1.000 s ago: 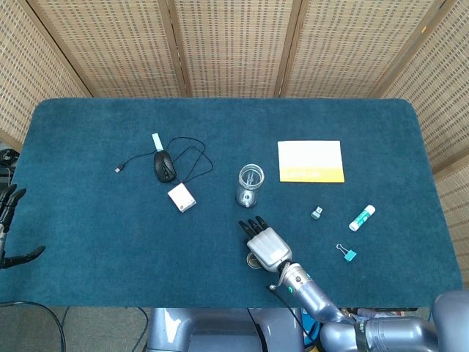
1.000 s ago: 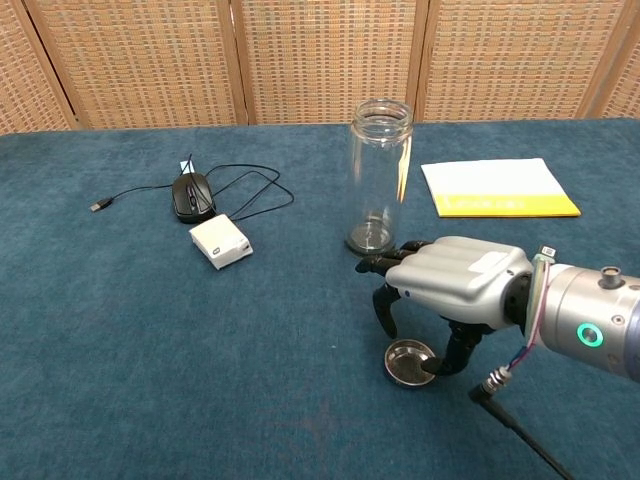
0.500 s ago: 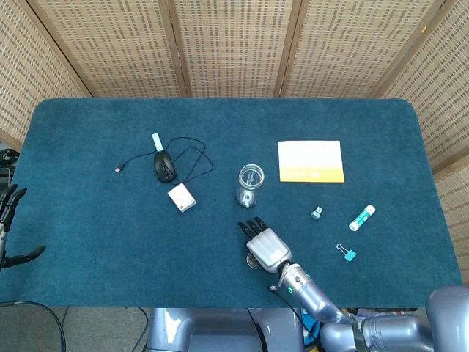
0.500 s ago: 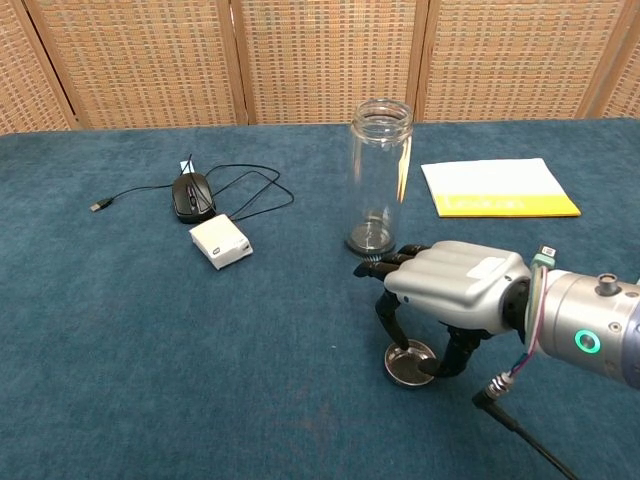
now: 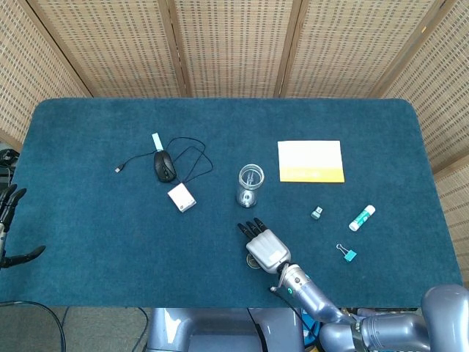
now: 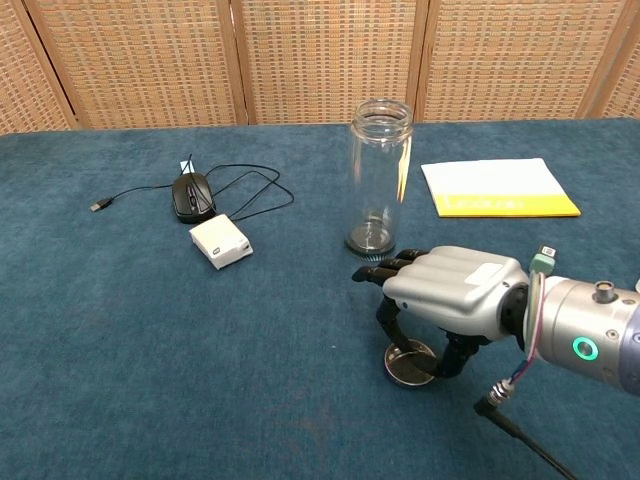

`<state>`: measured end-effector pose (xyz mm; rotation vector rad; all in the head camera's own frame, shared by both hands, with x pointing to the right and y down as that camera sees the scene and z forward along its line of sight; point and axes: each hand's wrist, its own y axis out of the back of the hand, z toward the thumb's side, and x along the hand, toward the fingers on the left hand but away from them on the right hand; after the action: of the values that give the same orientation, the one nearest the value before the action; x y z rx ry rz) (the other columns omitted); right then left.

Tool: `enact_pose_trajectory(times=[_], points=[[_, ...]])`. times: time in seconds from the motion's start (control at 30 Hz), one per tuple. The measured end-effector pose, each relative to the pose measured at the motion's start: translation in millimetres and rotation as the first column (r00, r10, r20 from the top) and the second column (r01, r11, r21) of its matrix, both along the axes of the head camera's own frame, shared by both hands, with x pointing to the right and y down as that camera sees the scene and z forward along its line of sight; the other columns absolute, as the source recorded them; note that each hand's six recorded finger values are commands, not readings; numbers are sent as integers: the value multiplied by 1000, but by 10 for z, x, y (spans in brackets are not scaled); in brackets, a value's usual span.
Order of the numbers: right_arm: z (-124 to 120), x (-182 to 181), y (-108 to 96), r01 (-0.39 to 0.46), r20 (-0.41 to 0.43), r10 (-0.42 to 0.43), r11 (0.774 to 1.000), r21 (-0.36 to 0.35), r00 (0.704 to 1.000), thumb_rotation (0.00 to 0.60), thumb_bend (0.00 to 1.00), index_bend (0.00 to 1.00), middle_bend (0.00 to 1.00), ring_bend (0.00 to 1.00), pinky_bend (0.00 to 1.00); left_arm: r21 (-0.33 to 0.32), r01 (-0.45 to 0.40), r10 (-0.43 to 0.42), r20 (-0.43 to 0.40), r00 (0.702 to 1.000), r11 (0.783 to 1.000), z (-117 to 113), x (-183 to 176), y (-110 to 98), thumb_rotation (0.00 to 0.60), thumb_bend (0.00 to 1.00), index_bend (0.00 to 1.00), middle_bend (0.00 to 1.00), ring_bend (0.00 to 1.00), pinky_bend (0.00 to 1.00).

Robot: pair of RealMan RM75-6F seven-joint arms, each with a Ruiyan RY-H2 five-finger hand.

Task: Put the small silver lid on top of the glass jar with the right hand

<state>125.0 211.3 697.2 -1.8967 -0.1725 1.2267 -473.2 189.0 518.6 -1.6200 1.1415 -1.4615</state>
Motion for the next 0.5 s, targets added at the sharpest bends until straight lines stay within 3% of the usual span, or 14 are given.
enact_pose_trajectory(times=[0.17, 0.5], points=[[-7, -4, 6, 2, 7, -2, 1000, 1, 1000, 600, 592, 703, 7, 0, 0, 0, -1, 1, 1, 1000, 1000, 2, 3, -2, 600, 113, 0, 0, 0, 0], [-148, 6, -4, -11, 60, 11, 1000, 0, 998, 600, 592, 707, 15, 0, 0, -3, 0, 0, 1, 1000, 1000, 10, 4, -3, 600, 113, 0, 0, 0, 0]])
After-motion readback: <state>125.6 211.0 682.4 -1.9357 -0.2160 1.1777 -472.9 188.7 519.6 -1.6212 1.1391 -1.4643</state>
